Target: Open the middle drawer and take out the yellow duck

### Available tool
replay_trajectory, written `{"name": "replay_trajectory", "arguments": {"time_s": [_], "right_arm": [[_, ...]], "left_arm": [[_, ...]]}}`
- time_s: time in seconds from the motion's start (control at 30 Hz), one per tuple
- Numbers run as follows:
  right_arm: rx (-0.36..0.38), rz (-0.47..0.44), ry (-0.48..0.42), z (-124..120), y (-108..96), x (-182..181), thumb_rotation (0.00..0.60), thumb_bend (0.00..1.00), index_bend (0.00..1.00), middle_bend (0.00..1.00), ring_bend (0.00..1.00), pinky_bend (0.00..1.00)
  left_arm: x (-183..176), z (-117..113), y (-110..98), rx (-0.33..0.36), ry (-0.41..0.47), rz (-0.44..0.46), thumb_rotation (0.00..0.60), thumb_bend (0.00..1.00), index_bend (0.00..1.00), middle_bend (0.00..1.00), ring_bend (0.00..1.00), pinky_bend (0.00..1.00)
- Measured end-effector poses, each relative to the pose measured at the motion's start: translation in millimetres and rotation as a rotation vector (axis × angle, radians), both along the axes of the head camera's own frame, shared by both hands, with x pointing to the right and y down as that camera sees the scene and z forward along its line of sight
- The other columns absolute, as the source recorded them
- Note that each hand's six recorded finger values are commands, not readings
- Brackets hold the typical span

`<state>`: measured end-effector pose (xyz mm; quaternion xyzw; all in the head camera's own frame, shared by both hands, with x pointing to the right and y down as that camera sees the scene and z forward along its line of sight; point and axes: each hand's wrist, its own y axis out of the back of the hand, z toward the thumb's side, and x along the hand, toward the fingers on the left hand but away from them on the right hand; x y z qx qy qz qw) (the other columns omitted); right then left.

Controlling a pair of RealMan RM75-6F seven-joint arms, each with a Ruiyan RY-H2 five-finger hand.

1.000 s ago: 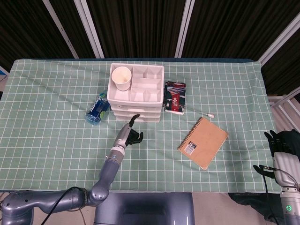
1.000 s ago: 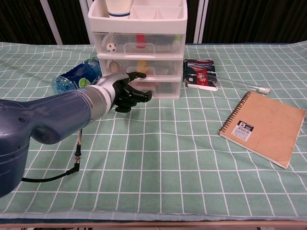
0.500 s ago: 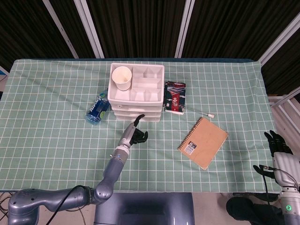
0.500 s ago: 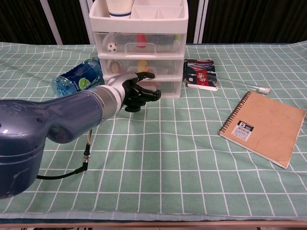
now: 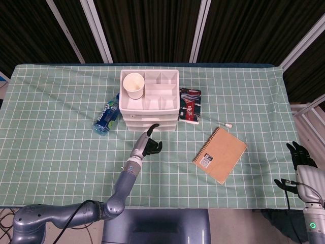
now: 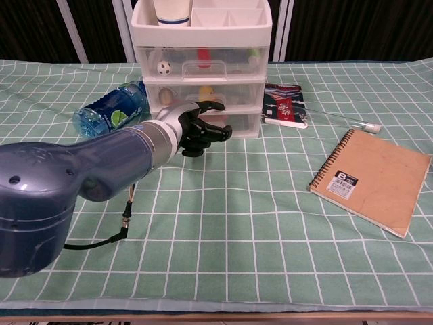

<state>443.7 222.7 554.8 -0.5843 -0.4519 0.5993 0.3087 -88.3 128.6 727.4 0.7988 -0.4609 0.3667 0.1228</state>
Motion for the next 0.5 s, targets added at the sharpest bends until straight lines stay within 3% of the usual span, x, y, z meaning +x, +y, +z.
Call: {"name": "replay_trajectory", "arguments": {"time_s": [0.5], "right_arm": [[0.001,0.001,-0.001,-0.6,0.3,0.0,0.600,0.05,0.00,0.00,0.00,0.23]], "left_arm": [[-0.1,-6.9,7.1,0.002,0.019,0.022,0.600,0.53,0.22,1.00,1.00,1.00]]}}
